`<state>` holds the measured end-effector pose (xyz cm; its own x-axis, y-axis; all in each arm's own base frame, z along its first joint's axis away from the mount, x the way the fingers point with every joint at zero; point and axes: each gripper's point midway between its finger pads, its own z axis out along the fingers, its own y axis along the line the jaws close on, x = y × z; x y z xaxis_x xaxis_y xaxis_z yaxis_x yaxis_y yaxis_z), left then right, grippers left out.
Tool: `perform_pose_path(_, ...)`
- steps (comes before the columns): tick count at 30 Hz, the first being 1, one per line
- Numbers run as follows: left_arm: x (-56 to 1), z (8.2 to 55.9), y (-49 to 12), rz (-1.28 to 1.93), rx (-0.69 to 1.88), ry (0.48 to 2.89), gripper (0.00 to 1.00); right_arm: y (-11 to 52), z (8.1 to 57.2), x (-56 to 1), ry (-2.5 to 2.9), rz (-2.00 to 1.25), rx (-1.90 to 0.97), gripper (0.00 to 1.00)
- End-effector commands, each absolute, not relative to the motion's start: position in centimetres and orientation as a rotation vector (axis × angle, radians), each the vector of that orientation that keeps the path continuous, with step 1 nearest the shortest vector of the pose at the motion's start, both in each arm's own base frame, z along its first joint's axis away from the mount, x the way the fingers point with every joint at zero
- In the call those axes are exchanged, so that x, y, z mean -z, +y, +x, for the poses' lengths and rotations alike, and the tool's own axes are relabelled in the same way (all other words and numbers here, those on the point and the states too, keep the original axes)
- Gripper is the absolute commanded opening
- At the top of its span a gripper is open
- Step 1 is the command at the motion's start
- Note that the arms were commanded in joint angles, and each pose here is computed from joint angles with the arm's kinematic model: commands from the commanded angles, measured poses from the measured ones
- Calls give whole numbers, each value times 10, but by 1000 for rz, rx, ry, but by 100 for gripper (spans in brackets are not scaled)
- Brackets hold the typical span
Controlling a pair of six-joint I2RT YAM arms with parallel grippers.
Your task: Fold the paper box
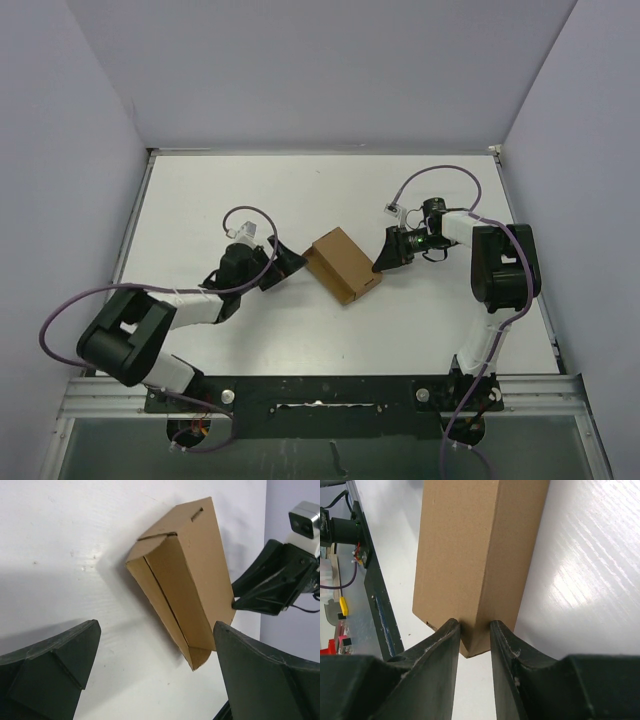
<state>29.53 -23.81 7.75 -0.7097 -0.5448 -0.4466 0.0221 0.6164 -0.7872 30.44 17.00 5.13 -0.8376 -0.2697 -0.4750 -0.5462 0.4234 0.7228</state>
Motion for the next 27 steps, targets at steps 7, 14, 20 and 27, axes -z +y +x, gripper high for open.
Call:
perform_pose_path(7, -83, 348, -256, -503, 1197, 2038, 98, 167, 306, -33, 2442, -781, -1285, 30)
perform_pose_path(14, -71, 366, -261, -576, 1188, 2049, 94, 168, 306, -33, 2439, -783, -1290, 30)
perform_pose_path(20, -60, 368, -262, -653, 1170, 2085, 86, 169, 305, -33, 2440, -784, -1292, 30)
perform_pose_path(27, -54, 370, -269, -671, 1155, 2126, 79, 170, 305, -33, 2440, -795, -1288, 30)
